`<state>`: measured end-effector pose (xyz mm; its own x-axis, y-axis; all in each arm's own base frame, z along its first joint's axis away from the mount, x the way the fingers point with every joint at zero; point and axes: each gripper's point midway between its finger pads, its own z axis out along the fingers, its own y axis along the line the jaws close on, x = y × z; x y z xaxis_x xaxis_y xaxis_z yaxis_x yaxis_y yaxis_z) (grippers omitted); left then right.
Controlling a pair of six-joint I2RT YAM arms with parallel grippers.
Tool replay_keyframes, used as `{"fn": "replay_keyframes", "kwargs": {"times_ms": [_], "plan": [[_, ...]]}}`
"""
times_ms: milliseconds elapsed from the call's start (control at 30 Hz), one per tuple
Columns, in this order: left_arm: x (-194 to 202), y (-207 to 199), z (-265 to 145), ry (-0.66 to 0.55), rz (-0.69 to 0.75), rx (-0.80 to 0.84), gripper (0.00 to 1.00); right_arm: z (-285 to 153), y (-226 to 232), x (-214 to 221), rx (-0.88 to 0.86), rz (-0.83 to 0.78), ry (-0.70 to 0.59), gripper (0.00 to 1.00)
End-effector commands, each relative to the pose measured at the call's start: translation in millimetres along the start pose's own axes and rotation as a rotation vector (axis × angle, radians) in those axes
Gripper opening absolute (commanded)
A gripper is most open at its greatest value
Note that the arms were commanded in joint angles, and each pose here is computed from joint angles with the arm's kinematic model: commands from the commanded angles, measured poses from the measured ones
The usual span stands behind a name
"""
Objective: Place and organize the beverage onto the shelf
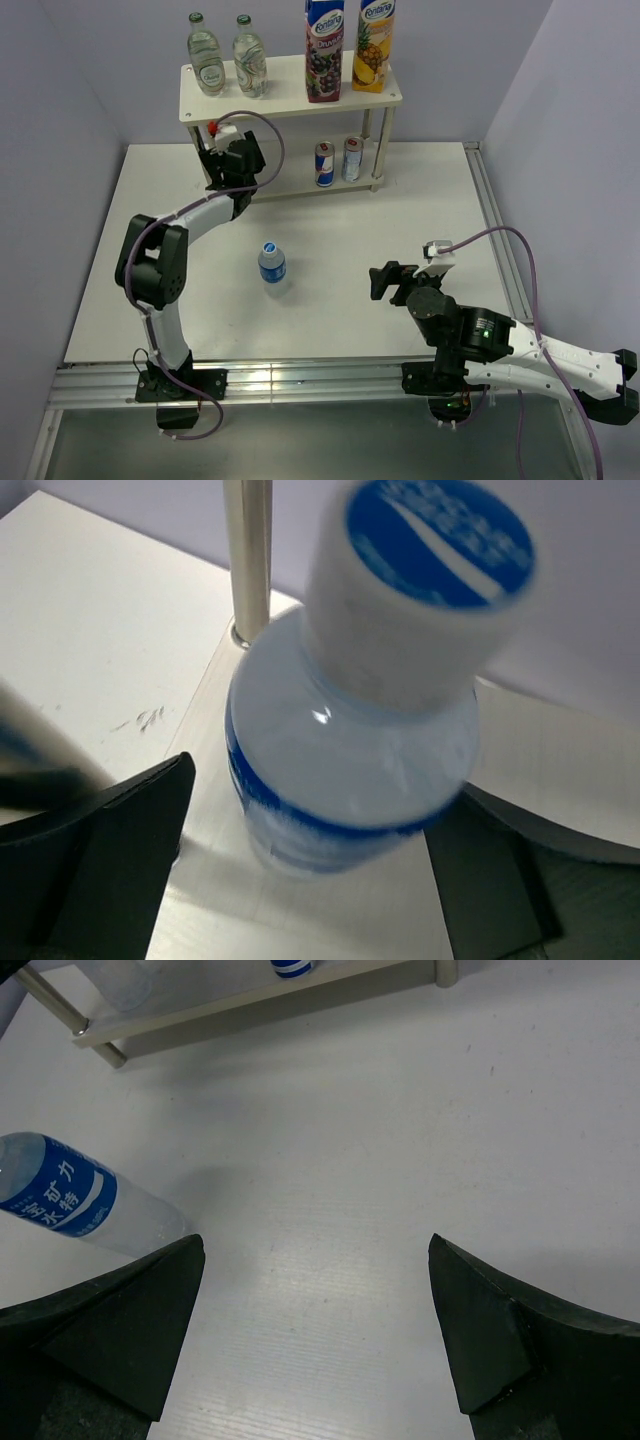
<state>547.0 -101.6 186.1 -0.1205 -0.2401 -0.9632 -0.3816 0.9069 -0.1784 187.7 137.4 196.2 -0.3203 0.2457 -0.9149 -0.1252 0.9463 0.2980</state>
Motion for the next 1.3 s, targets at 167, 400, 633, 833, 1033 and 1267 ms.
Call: {"fn": "replay_keyframes", "kwargs": {"times_ms": [167, 400, 633, 833, 1033, 1267], "plan": [[-71, -1, -53, -0.08, -0.088, 0.125, 0.99, -2, 2, -8, -0.019, 0.036, -0.031, 1.0], [-80, -9, -87, -0.057, -0.035, 0.265, 0.99, -4, 3, -8, -0.03, 0.044, -0.032, 1.0], [-79, -5, -147, 0.004, -0.038, 0.384, 0.99, -4, 1, -10, -0.025, 0.05, -0.038, 1.0], [-72, 1, -259, 0.065, -0.062, 0.577, 0.99, -4, 1, -9, -0.026, 0.048, -0.037, 1.0], [-33, 20, -321, 0.206, -0.085, 0.703, 0.99, -3, 3, -9, -0.028, 0.043, -0.033, 1.0], [26, 32, -339, 0.289, -0.109, 0.691, 0.99, -3, 1, -8, -0.018, 0.043, -0.035, 1.0]]}}
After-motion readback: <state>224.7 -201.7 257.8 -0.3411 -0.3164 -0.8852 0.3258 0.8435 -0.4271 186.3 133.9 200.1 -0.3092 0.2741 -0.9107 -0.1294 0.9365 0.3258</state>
